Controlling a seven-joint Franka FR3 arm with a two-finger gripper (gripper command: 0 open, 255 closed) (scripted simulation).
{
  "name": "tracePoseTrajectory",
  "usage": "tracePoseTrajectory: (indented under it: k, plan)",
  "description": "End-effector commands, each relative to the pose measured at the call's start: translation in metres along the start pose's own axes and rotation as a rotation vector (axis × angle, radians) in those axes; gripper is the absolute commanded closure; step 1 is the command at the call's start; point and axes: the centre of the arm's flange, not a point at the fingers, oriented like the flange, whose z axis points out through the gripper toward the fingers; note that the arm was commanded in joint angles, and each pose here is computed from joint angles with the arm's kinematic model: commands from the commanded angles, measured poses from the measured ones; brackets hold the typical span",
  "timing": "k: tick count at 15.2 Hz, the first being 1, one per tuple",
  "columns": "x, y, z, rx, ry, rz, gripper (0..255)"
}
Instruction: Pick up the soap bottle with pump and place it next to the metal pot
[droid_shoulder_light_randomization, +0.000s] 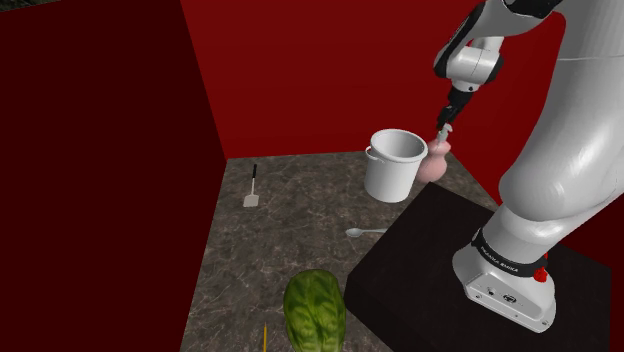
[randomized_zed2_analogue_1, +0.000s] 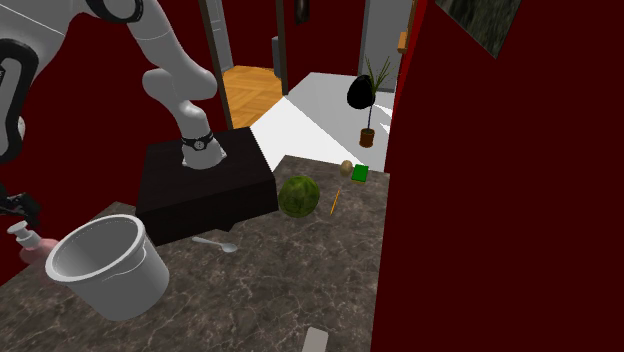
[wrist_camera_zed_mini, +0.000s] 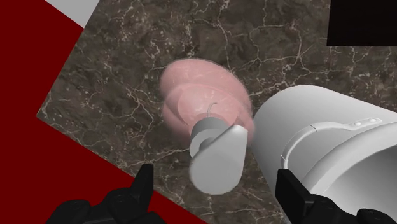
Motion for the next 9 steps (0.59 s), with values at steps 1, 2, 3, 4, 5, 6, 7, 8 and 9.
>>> tracePoseTrajectory:
  k: [1, 2, 3, 4, 5, 6, 7, 8, 9]
  plan:
    - [0.001, -0.001, -0.024, 0.0, 0.0, 0.0, 0]
    - [0.001, -0.001, -0.034, 0.0, 0.0, 0.0, 0]
    - [0.001, -0.001, -0.034, 0.0, 0.0, 0.0, 0]
    - [0.001, -0.001, -0.034, 0.0, 0.0, 0.0, 0]
    - [0.001, -0.001, -0.034, 0.0, 0.0, 0.0, 0]
    - [0.001, -0.001, -0.034, 0.0, 0.0, 0.0, 0]
    - [0.001, -0.001, -0.034, 0.0, 0.0, 0.0, 0]
    - [0.001, -0.001, -0.034, 0.0, 0.0, 0.0, 0]
    - [0.001, -0.001, -0.034, 0.0, 0.0, 0.0, 0]
